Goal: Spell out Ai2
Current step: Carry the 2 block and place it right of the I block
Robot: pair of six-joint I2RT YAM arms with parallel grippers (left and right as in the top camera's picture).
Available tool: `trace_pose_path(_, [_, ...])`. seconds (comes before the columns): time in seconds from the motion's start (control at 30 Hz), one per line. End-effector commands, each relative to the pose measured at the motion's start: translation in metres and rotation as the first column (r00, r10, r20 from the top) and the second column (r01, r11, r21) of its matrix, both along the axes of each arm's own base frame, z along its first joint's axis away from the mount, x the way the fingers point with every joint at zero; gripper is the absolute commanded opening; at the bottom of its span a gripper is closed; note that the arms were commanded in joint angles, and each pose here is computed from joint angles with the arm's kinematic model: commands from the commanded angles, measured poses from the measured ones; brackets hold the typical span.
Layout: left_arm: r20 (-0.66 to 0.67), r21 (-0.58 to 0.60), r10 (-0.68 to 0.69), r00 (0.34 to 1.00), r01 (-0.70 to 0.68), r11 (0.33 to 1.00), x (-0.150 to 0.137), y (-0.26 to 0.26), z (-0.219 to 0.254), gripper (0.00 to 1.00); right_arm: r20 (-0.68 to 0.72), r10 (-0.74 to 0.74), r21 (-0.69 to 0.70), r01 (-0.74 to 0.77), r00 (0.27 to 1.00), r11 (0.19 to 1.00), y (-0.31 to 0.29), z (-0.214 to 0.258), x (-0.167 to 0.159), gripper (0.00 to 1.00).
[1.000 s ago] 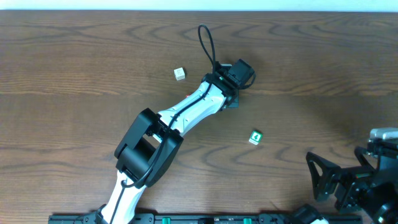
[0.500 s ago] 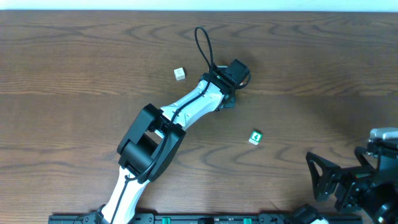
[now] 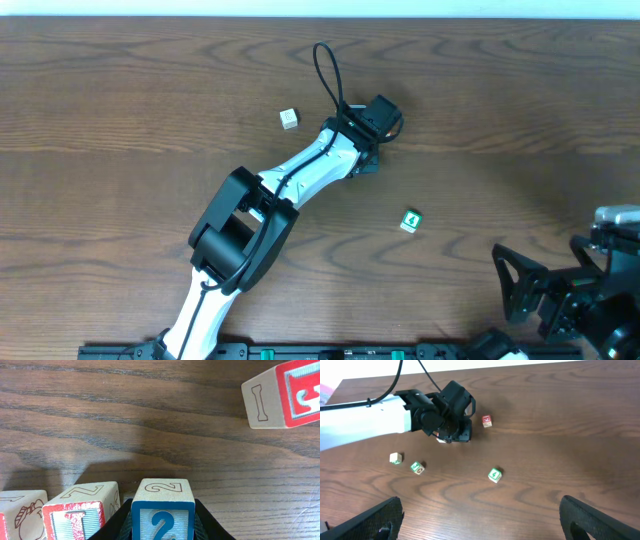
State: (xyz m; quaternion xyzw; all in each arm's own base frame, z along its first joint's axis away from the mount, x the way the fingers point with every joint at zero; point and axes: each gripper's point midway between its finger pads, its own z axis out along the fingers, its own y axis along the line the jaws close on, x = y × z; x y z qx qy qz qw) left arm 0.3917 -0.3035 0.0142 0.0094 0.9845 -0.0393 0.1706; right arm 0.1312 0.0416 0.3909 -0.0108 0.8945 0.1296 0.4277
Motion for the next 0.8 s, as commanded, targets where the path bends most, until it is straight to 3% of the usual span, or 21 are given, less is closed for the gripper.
trace_pose_path(0.0, [-0.013,0.012,0.004,1.0,-0.004,1.0,-0.001,0.002,-0.01,0.34,-0.001,-0.008,0.001,0.008,1.0,1.0,-0.001,0.001,0.0,0.99])
trace_pose_path(0.2, [-0.011,0.014,0.005,1.0,-0.004,1.0,0.0,0.002,-0.01,0.34,-0.001,-0.008,0.001,0.008,1.0,1.0,-0.001,0.001,0.0,0.99])
trace_pose_path(0.3, [-0.009,0.016,-0.002,1.0,0.002,1.0,0.0,0.002,-0.01,0.4,-0.001,-0.008,0.001,0.008,1.0,1.0,-0.001,0.001,0.0,0.99])
trace_pose_path(0.77, [0.066,0.054,-0.025,0.998,0.021,0.998,0.015,0.005,-0.004,0.42,-0.002,-0.008,0.0,0.008,1.0,1.0,-0.001,0.001,0.0,0.99])
